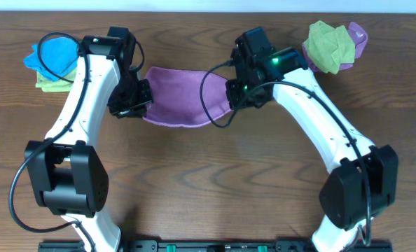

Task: Fold the cloth
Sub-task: 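Lower the stretched cloth flat onto the table and release both grippers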

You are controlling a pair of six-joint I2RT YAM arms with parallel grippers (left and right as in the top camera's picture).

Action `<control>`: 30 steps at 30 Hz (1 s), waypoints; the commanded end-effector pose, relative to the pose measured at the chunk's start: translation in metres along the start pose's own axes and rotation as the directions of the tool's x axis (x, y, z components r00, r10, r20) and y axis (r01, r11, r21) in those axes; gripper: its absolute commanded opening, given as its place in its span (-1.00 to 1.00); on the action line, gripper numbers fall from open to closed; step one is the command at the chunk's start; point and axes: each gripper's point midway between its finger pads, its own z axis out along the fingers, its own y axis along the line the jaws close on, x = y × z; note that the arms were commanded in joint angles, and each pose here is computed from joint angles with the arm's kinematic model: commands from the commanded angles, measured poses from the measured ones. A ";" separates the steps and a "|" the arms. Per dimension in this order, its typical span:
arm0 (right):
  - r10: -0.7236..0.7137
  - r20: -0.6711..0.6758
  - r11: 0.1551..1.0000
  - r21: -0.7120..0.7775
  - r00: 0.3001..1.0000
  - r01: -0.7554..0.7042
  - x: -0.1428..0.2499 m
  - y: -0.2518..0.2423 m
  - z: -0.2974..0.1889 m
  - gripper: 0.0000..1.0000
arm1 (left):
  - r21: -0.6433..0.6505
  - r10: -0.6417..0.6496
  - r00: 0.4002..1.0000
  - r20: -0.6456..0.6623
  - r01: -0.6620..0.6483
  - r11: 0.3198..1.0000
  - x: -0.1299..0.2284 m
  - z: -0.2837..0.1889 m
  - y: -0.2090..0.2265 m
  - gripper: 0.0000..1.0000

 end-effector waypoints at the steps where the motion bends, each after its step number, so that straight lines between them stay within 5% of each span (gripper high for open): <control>1: 0.012 0.049 1.000 -0.021 0.999 -0.011 -0.011 -0.004 -0.016 -0.97 | 0.034 0.017 0.999 -0.029 -0.016 0.999 0.007 -0.001 -0.004 -0.88; 21: -0.004 -0.257 1.000 0.021 0.967 0.010 0.076 -0.009 0.009 -0.98 | -0.159 -0.032 0.963 -0.268 -0.012 0.987 0.071 0.057 0.052 -0.88; 25: -0.010 -0.270 1.000 0.021 0.963 0.016 0.084 -0.009 0.020 -0.43 | -0.151 -0.031 0.971 -0.239 -0.006 0.989 0.068 0.053 0.050 -0.88; 27: -0.017 -0.268 1.000 0.015 0.963 0.021 0.086 -0.008 0.025 0.29 | -0.139 -0.021 0.978 -0.205 -0.008 0.990 0.065 0.048 0.048 -0.73; 30: -0.020 -0.265 1.000 0.014 0.964 0.024 0.086 -0.007 0.027 0.42 | -0.132 -0.015 0.987 -0.157 -0.006 0.991 0.062 0.039 0.047 -0.55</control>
